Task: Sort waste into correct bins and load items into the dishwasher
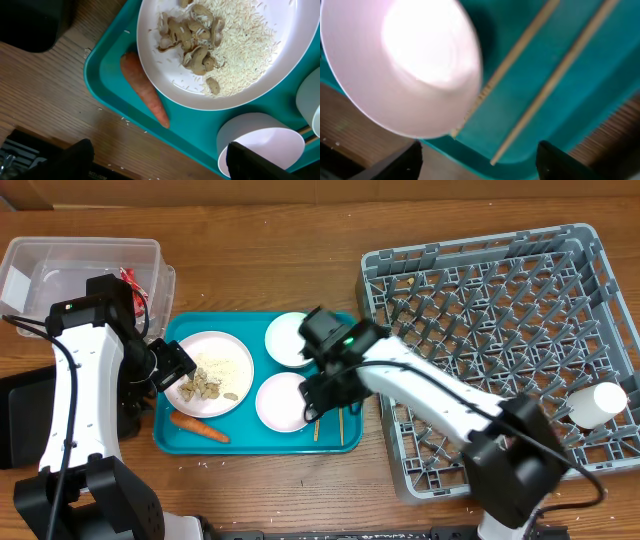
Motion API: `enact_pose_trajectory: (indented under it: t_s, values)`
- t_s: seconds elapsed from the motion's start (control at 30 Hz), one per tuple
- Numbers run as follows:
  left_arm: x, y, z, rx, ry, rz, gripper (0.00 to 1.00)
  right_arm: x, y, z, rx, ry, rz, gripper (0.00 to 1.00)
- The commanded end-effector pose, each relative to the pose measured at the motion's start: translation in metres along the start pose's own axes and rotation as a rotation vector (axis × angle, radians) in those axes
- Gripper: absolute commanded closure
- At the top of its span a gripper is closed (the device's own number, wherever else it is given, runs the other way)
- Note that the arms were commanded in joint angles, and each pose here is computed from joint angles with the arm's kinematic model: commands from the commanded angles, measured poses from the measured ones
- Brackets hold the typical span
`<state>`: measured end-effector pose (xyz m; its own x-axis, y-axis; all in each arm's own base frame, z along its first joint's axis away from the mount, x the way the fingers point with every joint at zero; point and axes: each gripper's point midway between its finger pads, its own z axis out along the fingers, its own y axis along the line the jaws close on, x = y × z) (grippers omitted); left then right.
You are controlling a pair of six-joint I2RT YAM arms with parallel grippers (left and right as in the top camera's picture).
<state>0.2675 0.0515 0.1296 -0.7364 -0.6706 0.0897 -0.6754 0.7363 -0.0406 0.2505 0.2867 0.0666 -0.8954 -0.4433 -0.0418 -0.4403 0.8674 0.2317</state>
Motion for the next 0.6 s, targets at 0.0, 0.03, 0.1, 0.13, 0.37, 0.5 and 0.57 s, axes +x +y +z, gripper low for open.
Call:
enact_pose_trajectory:
  t_s: [0.0, 0.03, 0.1, 0.13, 0.37, 0.5, 0.57]
  values:
    - [0.001, -0.003, -0.007, 0.028, -0.015, 0.006, 0.13, -0.005, 0.004, 0.016, 0.027, -0.006, 0.049, 0.30]
    - [0.001, -0.003, -0.007, 0.029, -0.016, 0.007, 0.13, -0.007, 0.004, 0.020, 0.034, -0.011, 0.061, 0.35]
    - [0.001, -0.003, -0.007, 0.029, -0.015, 0.011, 0.13, -0.013, 0.000, 0.025, 0.057, -0.027, 0.089, 0.42]
    - [0.001, -0.003, -0.007, 0.029, -0.015, 0.015, 0.13, -0.015, -0.003, 0.027, 0.072, -0.038, 0.103, 0.45]
    - [0.002, -0.003, -0.007, 0.027, -0.012, 0.021, 0.13, -0.024, -0.014, 0.037, 0.130, -0.067, 0.150, 0.82]
    - [0.002, -0.003, -0.007, 0.027, -0.013, 0.023, 0.13, -0.028, -0.012, 0.034, 0.123, -0.081, 0.148, 0.96]
    - [0.001, -0.002, -0.007, 0.025, -0.015, 0.024, 0.13, -0.032, -0.010, 0.023, 0.118, -0.095, 0.145, 0.96]
